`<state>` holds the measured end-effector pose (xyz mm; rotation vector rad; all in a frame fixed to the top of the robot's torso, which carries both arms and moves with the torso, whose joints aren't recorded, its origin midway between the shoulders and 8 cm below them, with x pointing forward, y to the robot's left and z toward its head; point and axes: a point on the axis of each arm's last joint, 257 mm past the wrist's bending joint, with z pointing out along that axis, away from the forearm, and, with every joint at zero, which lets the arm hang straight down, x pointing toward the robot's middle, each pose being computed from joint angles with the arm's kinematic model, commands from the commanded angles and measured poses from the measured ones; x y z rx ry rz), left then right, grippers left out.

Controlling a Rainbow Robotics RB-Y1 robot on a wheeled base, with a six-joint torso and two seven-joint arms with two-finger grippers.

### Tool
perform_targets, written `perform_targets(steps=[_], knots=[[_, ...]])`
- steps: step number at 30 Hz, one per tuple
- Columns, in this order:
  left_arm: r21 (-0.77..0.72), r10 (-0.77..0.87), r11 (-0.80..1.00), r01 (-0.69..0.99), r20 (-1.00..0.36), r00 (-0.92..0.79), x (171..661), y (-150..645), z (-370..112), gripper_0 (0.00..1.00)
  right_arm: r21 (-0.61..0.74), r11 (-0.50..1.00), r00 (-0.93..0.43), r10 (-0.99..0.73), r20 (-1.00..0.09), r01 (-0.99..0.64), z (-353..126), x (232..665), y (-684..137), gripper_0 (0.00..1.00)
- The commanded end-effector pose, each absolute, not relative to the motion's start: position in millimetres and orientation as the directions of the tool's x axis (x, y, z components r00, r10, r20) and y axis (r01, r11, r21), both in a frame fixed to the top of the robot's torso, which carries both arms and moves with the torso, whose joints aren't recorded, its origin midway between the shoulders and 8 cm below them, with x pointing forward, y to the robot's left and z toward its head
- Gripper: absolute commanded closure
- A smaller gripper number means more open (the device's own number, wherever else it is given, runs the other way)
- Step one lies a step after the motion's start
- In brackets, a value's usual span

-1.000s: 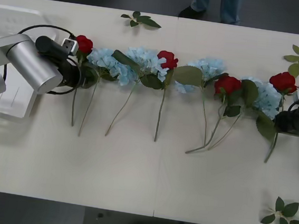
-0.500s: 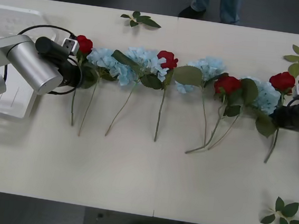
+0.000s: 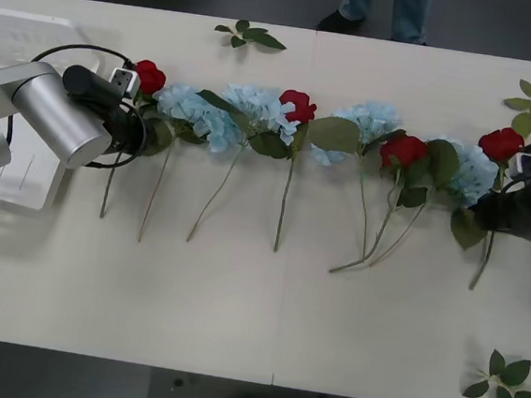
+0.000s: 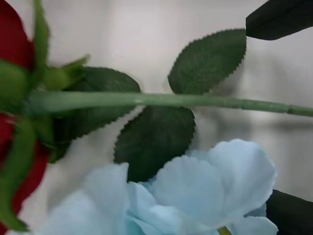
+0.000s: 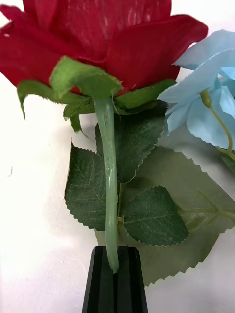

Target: Put the red flowers into the right box and the blue flowers into the left box

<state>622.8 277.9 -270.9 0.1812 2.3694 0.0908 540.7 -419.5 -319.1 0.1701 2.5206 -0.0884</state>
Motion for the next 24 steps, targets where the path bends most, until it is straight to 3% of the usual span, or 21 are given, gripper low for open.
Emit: perform_targets(steps=[1, 4, 7, 10, 11, 24], knots=[[0.081, 0.116, 0.993, 0.083, -0.711, -0.693, 633, 273, -253, 1.00, 0.004, 0.986, -0.801, 0.136, -0.583, 0.165, -323, 540, -415, 0.11], [0.092, 0.129, 0.992, 0.091, -0.711, -0.691, 633, 275, -250, 1.00, 0.002, 0.987, -0.801, 0.133, -0.584, 0.162, -324, 541, -414, 0.13], [0.106, 0.150, 0.989, 0.105, -0.707, -0.691, 630, 279, -240, 1.00, 0.008, 0.987, -0.801, 0.137, -0.583, 0.163, -325, 541, -412, 0.25], [0.107, 0.163, 0.987, 0.124, -0.675, -0.720, 619, 282, -226, 1.00, 0.005, 0.987, -0.801, 0.134, -0.584, 0.162, -326, 541, -413, 0.78], [0.107, 0.169, 0.986, 0.131, -0.658, -0.733, 614, 284, -220, 1.00, 0.004, 0.987, -0.800, 0.134, -0.584, 0.163, -326, 541, -413, 1.00], [0.050, 0.203, 0.975, 0.216, -0.589, -0.782, 578, 291, -136, 1.00, -0.035, 0.986, -0.795, 0.110, -0.597, 0.163, -321, 542, -426, 1.00]])
